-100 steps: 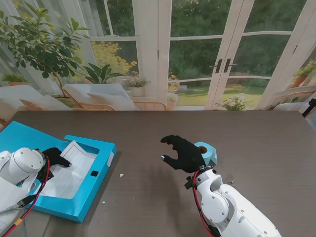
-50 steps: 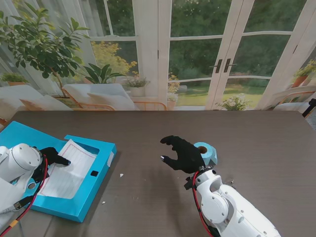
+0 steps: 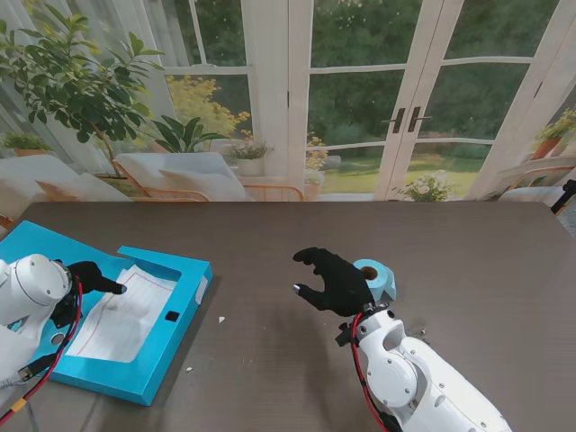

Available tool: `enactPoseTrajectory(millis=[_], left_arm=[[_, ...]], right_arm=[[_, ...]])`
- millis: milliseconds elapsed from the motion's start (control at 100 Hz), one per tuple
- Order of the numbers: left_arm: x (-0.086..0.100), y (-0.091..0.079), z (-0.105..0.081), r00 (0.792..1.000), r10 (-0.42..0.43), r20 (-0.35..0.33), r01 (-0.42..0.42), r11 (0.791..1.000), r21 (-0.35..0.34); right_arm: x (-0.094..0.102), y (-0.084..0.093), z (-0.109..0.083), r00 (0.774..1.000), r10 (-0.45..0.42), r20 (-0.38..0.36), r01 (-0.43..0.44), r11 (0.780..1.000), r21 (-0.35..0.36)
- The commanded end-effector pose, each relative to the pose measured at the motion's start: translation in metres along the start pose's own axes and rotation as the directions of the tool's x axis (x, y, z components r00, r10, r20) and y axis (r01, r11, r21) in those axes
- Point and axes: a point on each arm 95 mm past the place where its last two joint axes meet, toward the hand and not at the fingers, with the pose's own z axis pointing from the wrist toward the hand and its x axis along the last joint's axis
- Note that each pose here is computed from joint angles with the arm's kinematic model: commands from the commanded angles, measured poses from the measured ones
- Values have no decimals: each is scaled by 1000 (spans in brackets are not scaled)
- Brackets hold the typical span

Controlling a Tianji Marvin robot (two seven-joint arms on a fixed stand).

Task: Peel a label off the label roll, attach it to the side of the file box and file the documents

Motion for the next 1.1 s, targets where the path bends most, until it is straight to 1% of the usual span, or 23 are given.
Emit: enactPoseTrajectory(millis=[0, 130, 190, 260, 300, 350, 400, 460, 520, 670, 800, 890, 990, 1090], left_arm=[[5, 0, -7, 1000, 6, -26, -6, 1000, 7], [9, -4, -21, 998, 8, -69, -4, 998, 60], [12, -4, -27, 995, 9, -104, 2, 995, 102], [16, -1, -34, 983, 10, -181, 21, 985, 169], [19, 3, -38, 972, 2, -237, 49, 977, 207], [25, 9, -41, 952, -9, -306, 90, 963, 253], [31, 17, -45, 924, -20, -381, 136, 950, 280], [40, 28, -48, 883, -46, -468, 203, 934, 293], [49, 39, -51, 840, -61, -539, 249, 926, 284], [70, 64, -59, 734, -94, -672, 339, 908, 244], [86, 84, -64, 642, -119, -758, 403, 893, 201], [96, 98, -66, 579, -146, -802, 455, 874, 169], [105, 113, -67, 526, -156, -836, 480, 866, 140], [112, 125, -67, 488, -169, -856, 495, 862, 111]], right_arm=[[2, -4, -2, 1000, 13, 1, -14, 1000, 12], [3, -2, -2, 999, 37, 5, -37, 999, 6], [4, -1, -2, 999, 51, 8, -51, 999, 2], [6, 1, -2, 998, 67, 13, -67, 998, -2], [7, 3, -2, 997, 78, 18, -78, 997, -3], [8, 4, -2, 995, 98, 27, -98, 995, -6], [9, 6, -3, 992, 118, 36, -118, 993, -9], [11, 9, -4, 989, 140, 47, -140, 990, -8], [11, 12, -5, 985, 161, 58, -161, 987, -2], [10, 19, -9, 975, 205, 87, -206, 978, 9], [8, 24, -13, 962, 247, 119, -249, 968, 9], [6, 27, -18, 952, 271, 142, -275, 961, 8], [3, 29, -25, 940, 298, 165, -303, 953, 9], [0, 30, -31, 929, 320, 184, -325, 946, -1]])
